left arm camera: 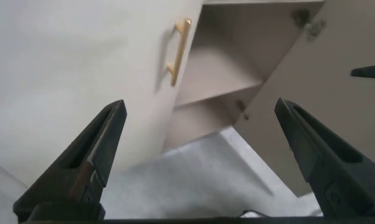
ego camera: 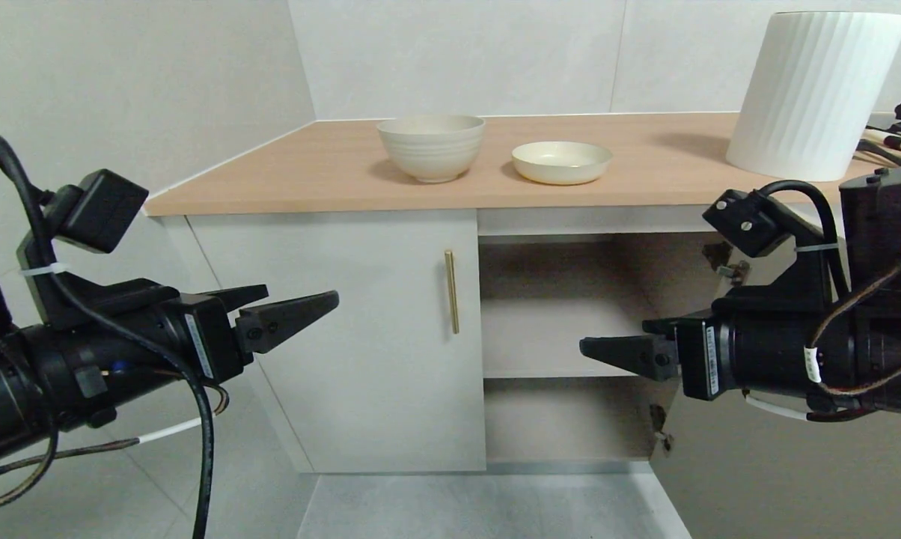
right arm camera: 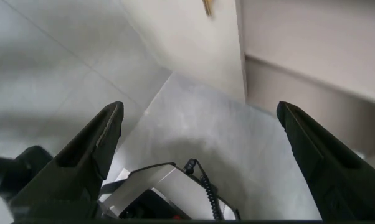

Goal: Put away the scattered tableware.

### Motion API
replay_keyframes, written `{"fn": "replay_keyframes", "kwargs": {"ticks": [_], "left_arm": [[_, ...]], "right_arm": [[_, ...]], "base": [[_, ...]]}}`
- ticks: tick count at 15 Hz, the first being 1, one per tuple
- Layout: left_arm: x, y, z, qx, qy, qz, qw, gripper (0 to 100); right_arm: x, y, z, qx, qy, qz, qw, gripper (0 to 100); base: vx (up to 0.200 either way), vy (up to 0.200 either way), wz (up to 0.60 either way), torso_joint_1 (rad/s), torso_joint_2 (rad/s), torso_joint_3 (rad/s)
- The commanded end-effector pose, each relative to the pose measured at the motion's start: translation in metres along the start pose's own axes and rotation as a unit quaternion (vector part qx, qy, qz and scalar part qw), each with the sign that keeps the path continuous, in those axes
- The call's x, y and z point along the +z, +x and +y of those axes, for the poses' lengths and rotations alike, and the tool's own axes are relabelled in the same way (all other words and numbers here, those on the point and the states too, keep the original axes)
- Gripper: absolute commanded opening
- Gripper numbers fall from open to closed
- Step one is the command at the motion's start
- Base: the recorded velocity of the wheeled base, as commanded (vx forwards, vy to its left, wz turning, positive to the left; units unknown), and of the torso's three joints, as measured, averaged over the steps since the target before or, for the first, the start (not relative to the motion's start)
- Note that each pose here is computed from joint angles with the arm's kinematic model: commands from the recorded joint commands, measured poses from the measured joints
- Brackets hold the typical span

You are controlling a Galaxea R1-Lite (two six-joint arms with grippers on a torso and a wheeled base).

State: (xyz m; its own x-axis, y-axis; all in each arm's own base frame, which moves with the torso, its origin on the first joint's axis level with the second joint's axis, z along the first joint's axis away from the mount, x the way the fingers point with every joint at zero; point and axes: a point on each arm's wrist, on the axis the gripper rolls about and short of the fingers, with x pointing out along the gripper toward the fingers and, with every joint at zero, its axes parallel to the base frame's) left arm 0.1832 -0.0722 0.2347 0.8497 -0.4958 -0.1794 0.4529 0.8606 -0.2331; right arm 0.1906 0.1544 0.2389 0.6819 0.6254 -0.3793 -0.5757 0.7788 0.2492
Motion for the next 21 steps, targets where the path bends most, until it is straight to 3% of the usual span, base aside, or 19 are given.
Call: {"fn": "replay_keyframes", "kwargs": {"ticks": [1,5,15,21], "left_arm": [[-0.0008,0.0016,0.0005,0.0,-0.001,0.003,1.0,100],[-0.001,0.002,0.0009,0.001,-0.001,0.003,1.0,100],[0.0002,0.0004,0.0003,-0.001,0.0,-0.001,1.0,100],[-0.0042,0.008,0.0022,0.001,-0.002,0.014,0.9999,100]], "right_arm": [[0.0003,-0.0016,0.0001,0.001,0.0,-0.002,1.0,100],[-0.0028,-0.0037,-0.0007,0.003,-0.001,0.001,1.0,100],[-0.0067,-0.0042,-0.0017,0.001,-0.012,0.006,1.0,100],[-0.0075,-0.0045,-0.0032,-0.004,-0.024,0.007,1.0,100]], "base": [[0.2,0.0,0.0,0.007,0.01,0.007],[0.2,0.0,0.0,0.005,0.0,0.0],[0.0,0.0,0.0,0.0,0.0,0.0],[0.0,0.0,0.0,0.045,-0.15,-0.153]]}}
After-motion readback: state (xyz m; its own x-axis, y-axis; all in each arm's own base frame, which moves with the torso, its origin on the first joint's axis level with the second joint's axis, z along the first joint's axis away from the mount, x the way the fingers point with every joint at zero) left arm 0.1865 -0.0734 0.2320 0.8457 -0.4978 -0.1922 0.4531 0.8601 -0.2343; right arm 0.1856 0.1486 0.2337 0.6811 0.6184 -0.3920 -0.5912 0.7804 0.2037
